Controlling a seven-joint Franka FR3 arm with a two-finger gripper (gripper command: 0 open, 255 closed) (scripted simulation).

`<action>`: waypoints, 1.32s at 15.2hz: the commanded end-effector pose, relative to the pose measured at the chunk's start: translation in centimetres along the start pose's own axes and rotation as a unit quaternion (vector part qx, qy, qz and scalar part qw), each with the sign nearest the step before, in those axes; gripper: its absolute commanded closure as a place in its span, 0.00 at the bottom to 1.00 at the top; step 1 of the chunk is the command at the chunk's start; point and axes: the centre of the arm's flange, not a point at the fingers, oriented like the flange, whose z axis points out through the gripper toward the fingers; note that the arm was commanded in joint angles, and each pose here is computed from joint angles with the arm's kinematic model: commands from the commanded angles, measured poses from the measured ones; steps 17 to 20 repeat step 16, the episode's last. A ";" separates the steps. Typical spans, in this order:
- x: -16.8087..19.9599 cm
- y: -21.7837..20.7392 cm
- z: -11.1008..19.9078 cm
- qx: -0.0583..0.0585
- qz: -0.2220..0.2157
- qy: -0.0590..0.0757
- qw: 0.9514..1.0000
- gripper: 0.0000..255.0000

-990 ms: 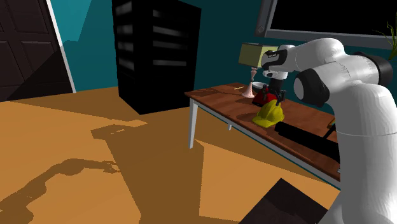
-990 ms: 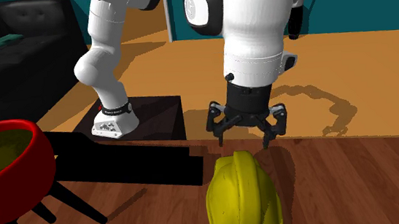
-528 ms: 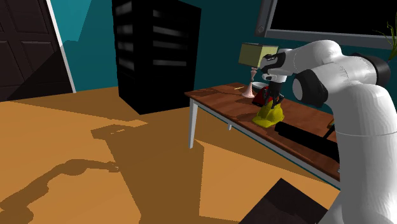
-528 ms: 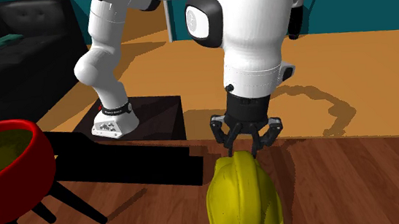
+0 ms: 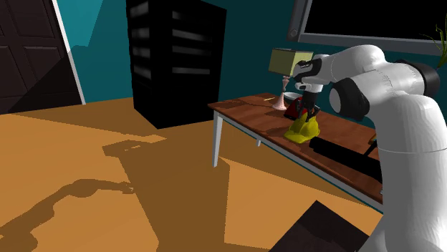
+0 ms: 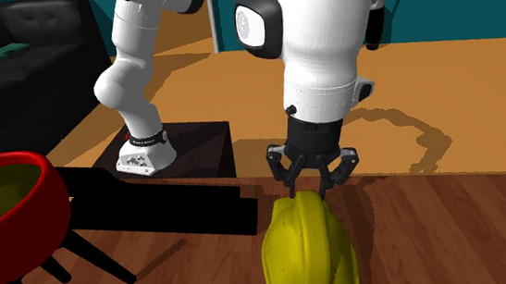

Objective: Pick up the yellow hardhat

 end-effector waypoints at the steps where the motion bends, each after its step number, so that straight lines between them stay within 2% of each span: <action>1: 0.0 0.0 -0.8 0.000 0.000 0.000 1.000 1.00; 14: -0.1 -0.1 -7.7 0.000 0.000 0.000 1.000 1.00; 20: -0.1 -0.1 -7.7 0.000 0.000 0.000 1.000 1.00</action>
